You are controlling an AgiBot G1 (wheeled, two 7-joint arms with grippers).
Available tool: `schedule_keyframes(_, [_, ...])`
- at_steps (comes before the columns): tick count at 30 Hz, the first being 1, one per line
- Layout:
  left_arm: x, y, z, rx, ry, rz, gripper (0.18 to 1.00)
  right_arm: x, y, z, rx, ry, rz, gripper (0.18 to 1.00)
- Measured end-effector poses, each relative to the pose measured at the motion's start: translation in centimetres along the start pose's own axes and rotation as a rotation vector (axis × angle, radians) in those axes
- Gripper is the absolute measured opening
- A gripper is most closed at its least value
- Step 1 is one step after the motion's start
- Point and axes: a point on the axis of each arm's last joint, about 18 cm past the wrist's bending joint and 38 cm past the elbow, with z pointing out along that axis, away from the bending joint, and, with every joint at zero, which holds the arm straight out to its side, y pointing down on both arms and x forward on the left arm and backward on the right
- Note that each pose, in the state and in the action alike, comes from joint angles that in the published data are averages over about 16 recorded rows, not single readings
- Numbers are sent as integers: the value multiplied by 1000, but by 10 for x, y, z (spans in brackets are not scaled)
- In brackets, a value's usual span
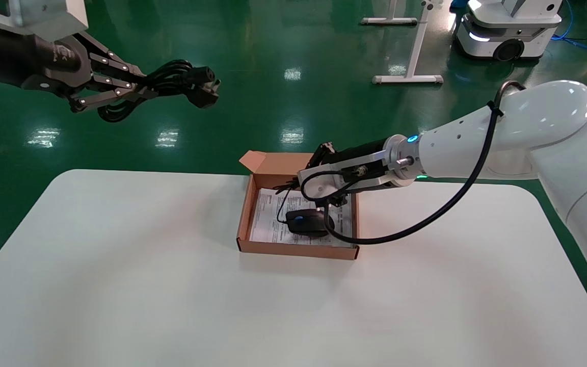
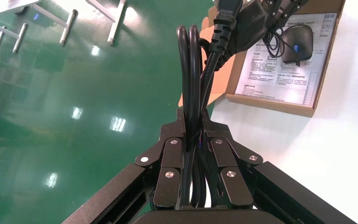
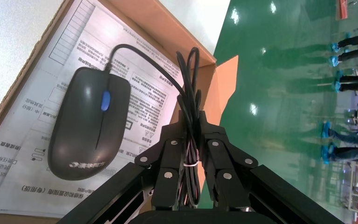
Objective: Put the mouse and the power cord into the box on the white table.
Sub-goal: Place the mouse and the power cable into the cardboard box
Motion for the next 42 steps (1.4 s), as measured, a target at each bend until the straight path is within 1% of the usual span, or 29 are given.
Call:
schedule_keyframes(8, [12,-1,12,-7,39,-9,236,1,-1,1,-10,-3,6,268])
schedule_keyframes(12, [20,-4,28,0,76,-4,236,4,3,-3,-23,4,13,304])
schedule_keyframes(14, [25,-7,39,7,100,3,236,8,7,-8,-35,11,23,338])
schedule_keyframes(19, [40,-15,76,37,161,20,236,16,28,-34,-72,27,62,421])
schedule_keyframes(24, [55,-24,125,72,204,31,236,17,55,-77,-105,29,117,524])
schedule_keyframes(26, [62,-27,147,80,209,32,236,15,66,-97,-117,29,142,578])
schedule_keyframes(31, [76,-30,198,79,187,23,236,3,87,-140,-131,15,192,693])
schedule_keyframes(35, [86,-29,230,65,153,21,236,-8,98,-165,-136,2,218,784])
schedule_keyframes(40, [95,-27,256,48,112,23,236,-17,108,-183,-151,-2,239,879])
schedule_keyframes(42, [99,-26,262,46,104,25,236,-20,110,-187,-155,-2,245,901])
